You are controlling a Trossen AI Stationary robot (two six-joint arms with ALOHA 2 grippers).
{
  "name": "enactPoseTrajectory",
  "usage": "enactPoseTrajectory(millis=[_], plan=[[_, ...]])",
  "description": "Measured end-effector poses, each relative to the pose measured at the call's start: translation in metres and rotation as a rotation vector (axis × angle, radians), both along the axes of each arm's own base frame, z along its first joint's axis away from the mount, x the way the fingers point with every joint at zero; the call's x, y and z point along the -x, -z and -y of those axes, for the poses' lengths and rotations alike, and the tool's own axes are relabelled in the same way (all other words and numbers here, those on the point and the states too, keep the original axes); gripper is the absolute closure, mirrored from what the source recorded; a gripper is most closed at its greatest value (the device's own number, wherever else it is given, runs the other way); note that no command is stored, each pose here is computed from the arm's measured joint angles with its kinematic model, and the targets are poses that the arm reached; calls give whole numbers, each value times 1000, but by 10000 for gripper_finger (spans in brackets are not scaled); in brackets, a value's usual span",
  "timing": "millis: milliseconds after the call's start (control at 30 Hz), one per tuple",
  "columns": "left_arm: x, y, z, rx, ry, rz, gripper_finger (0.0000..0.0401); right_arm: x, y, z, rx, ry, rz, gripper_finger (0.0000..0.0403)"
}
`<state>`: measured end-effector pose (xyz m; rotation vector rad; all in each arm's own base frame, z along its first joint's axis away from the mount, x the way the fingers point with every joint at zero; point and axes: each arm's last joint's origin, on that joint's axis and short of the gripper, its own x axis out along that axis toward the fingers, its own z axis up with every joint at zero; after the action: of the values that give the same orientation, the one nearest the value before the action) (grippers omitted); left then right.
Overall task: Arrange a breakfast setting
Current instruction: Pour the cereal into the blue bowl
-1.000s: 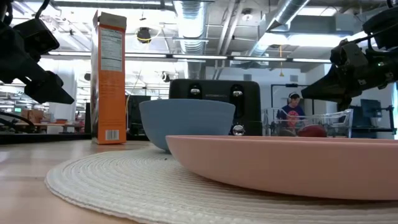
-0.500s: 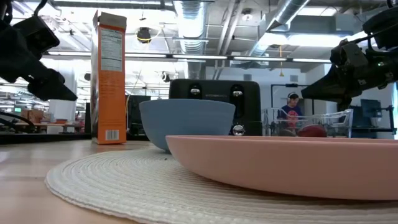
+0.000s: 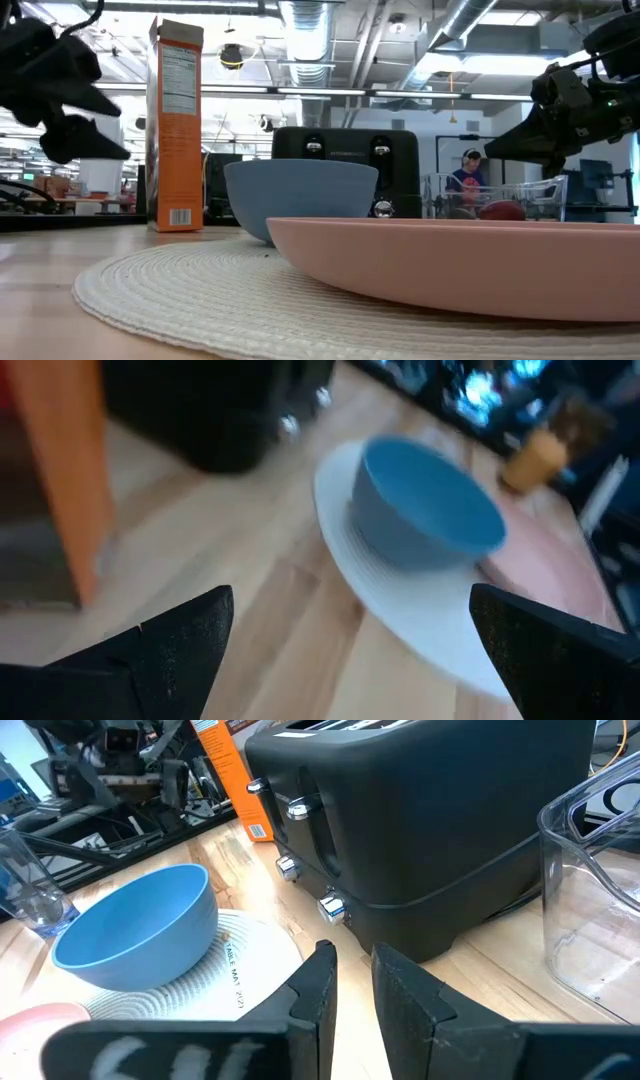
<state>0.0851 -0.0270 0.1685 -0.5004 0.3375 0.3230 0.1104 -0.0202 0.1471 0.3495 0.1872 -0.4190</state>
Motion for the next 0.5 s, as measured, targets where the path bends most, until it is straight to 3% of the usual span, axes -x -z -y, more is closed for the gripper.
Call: enactPoseTrajectory(millis=[167, 500], plan=[[-2, -21, -3, -47, -133, 42, 8, 0, 0, 0, 0, 0, 0, 312], [-38, -46, -1, 30, -399, -5, 8, 0, 0, 0, 0, 0, 0, 312]])
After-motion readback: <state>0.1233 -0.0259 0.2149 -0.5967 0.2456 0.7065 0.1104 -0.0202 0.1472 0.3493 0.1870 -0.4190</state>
